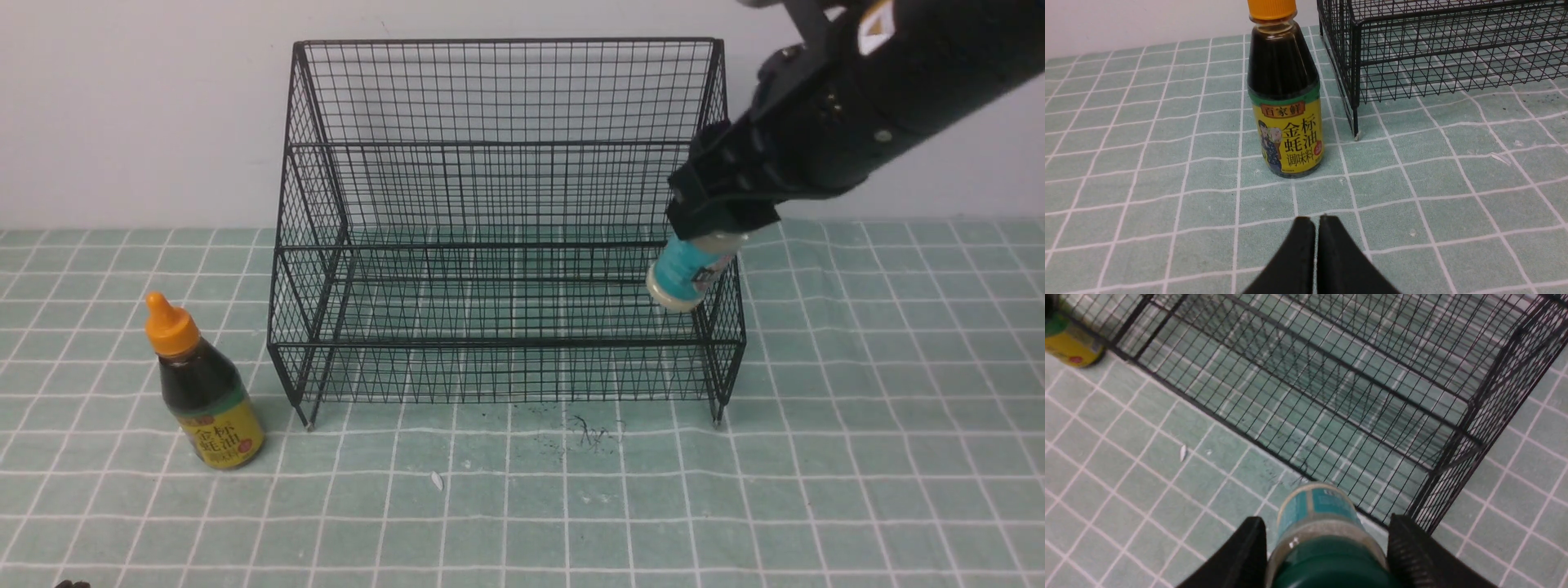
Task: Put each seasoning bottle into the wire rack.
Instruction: Use the right arm to put the condiment bottle back on the shelf, then use the left arm to grab the condiment bottle closest to it
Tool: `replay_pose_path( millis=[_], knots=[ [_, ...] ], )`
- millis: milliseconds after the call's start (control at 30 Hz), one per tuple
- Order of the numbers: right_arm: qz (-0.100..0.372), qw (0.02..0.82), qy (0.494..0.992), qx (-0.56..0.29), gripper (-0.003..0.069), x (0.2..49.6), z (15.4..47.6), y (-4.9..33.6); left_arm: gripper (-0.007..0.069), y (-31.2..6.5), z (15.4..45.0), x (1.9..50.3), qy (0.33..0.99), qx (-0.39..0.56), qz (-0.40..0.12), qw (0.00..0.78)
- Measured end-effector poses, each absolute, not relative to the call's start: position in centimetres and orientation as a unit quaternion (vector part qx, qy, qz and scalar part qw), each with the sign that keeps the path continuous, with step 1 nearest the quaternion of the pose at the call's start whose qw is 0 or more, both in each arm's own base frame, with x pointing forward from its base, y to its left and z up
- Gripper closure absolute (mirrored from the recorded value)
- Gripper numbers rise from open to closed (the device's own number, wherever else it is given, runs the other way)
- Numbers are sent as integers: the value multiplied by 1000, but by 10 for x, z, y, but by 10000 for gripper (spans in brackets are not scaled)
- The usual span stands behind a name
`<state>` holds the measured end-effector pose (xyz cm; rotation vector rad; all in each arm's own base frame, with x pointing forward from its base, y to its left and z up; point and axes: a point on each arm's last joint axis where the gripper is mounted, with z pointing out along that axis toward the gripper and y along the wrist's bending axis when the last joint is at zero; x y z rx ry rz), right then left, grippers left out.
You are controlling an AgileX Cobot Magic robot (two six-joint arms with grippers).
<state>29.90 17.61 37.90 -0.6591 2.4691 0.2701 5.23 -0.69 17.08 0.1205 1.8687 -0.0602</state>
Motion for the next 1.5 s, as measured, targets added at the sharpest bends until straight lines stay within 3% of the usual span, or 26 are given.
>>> replay_pose_path(
  millis=[300, 667, 833, 1033, 1133, 1233, 1300, 1433, 1500],
  knots=[
    [40, 224, 949, -218, 309, 355, 308, 198, 631, -7, 171, 52, 804, 52, -26, 592],
    [31, 156, 970, -182, 309, 375, 248, 210, 631, -7, 171, 52, 804, 51, -26, 592],
    [36, 151, 972, -178, 286, 375, 249, 211, 631, -7, 171, 52, 804, 51, -26, 592],
    [36, 153, 972, -176, 108, 377, 269, 212, 631, -7, 171, 52, 804, 51, -26, 592],
    [48, 184, 965, -178, 90, 378, 292, 213, 631, -7, 171, 52, 804, 51, -26, 592],
    [61, 224, 956, -181, 148, 370, 326, 209, 631, -7, 171, 52, 804, 51, -26, 592],
    [73, 262, 945, -180, 252, 354, 361, 199, 631, -7, 171, 52, 804, 51, -26, 592],
    [110, 360, 911, -171, 548, 298, 446, 167, 631, -7, 171, 52, 804, 51, -26, 592],
    [129, 401, 892, -166, 625, 262, 478, 148, 631, -7, 171, 52, 804, 51, -26, 592]
  ],
)
